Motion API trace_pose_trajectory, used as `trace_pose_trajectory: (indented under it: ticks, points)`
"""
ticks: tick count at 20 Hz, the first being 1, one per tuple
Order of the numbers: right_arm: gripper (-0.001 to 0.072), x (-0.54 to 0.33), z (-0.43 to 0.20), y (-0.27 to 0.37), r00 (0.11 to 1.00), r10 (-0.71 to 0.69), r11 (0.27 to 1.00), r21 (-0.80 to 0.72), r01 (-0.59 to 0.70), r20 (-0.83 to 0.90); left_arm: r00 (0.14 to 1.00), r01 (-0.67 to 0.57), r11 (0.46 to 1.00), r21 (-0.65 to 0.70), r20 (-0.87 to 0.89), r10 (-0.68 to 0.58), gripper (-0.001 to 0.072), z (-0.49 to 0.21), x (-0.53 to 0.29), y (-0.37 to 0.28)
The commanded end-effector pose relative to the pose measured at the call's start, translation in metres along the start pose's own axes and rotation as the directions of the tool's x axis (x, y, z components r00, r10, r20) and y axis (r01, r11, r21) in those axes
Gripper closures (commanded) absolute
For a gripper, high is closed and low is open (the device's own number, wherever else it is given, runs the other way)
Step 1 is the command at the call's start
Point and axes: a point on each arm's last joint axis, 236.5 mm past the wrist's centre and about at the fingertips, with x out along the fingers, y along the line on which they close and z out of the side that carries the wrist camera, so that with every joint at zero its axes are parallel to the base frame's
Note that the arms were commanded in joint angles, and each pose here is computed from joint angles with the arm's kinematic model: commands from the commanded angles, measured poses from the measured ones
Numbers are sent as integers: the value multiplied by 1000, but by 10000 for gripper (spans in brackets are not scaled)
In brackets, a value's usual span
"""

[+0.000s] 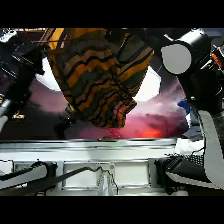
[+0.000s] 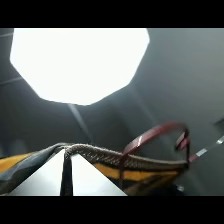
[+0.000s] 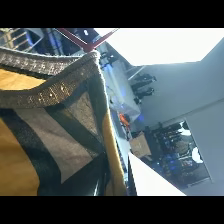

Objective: Fold the clothes and pants, and hang the long-sleeved shirts on hangers.

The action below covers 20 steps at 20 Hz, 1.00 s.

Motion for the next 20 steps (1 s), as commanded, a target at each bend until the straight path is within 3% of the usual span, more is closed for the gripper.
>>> trace_pose_trajectory:
  ticks: [1, 13, 20]
  points:
    - [650, 0, -3, 11, 999, 42, 999, -18, -42, -19, 995, -93, 991, 100, -36, 97, 695, 24, 3, -3]
    - [650, 0, 4, -8, 999, -39, 998, -45, 39, 11, 988, -95, 992, 88, -114, 105, 695, 14, -6, -6]
    - [650, 0, -11, 8, 998, 31, 988, -152, -38, -50, 989, -67, 992, 106, -125, 80, 695, 11, -5, -21]
